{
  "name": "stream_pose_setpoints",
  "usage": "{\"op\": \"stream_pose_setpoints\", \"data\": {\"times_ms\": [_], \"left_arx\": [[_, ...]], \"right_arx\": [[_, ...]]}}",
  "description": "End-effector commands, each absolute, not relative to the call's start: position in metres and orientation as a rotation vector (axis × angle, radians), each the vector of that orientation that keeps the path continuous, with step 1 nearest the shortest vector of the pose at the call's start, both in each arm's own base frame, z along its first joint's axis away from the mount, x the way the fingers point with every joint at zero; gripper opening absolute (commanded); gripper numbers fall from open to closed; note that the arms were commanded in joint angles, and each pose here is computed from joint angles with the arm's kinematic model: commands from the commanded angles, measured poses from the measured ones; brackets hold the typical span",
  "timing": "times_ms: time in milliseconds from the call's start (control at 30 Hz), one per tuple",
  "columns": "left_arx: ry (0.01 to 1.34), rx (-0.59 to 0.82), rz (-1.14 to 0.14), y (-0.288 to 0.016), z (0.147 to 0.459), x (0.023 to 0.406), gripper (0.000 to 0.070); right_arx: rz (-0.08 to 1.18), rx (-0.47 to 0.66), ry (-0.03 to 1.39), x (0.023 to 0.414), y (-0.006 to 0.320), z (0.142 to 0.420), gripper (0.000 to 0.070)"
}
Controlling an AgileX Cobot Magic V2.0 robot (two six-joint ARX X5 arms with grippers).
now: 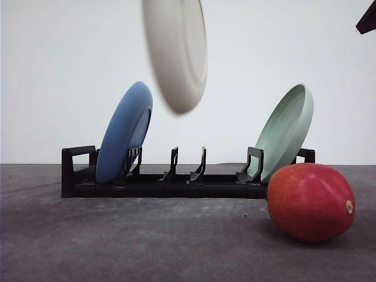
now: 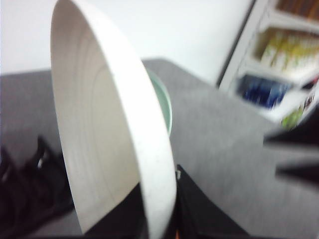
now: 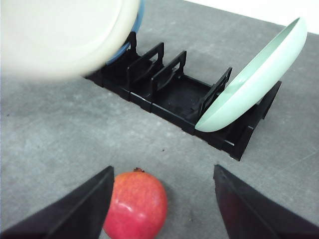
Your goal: Place pomegranate in white plate
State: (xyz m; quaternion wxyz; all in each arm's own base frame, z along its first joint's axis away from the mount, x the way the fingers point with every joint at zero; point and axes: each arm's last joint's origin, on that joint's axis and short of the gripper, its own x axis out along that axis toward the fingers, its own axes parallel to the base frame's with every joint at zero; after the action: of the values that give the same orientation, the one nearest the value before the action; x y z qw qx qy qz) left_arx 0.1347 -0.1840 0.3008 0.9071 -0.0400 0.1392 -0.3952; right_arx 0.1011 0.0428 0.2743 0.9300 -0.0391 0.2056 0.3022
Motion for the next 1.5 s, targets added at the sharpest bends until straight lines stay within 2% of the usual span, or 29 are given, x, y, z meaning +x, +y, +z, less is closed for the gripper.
{"op": "stream_pose_setpoints", "data": {"times_ms": [0,233,433,633,767,967,1233,1300,1400,1467], "left_arx": [[0.269,0.049,-0.841,-0.187,0.297,0.128,0.0013],[0.308,0.528,-0.893,-0.196,0.273,0.101,0.0013],[0.337,0.881,-0.882,-0.209,0.248,0.088,0.0013],[0.353,1.172,-0.848,-0.227,0.219,0.086,0.0012],[0.376,1.313,-0.87,-0.236,0.199,0.087,0.0012],[0.427,1.437,-0.844,-0.244,0.176,0.09,0.0012],[0.45,1.437,-0.841,-0.247,0.168,0.091,0.0035],[0.453,1.418,-0.835,-0.247,0.169,0.091,0.0066],[0.462,1.367,-0.819,-0.248,0.169,0.091,0.0211],[0.474,1.319,-0.813,-0.249,0.17,0.091,0.0244]], "right_arx": [[0.622,-0.085,0.402,0.101,0.043,0.28,0.0405],[0.622,-0.085,0.403,0.101,0.043,0.28,0.0405],[0.622,-0.085,0.403,0.101,0.043,0.28,0.0405],[0.622,-0.085,0.403,0.101,0.043,0.279,0.0405],[0.622,-0.085,0.403,0.101,0.043,0.28,0.0405],[0.622,-0.085,0.403,0.101,0.043,0.28,0.0405],[0.622,-0.085,0.403,0.101,0.043,0.28,0.0405],[0.622,-0.085,0.402,0.101,0.043,0.28,0.0405],[0.622,-0.085,0.401,0.101,0.043,0.28,0.0405],[0.622,-0.085,0.4,0.101,0.043,0.28,0.0405]]}}
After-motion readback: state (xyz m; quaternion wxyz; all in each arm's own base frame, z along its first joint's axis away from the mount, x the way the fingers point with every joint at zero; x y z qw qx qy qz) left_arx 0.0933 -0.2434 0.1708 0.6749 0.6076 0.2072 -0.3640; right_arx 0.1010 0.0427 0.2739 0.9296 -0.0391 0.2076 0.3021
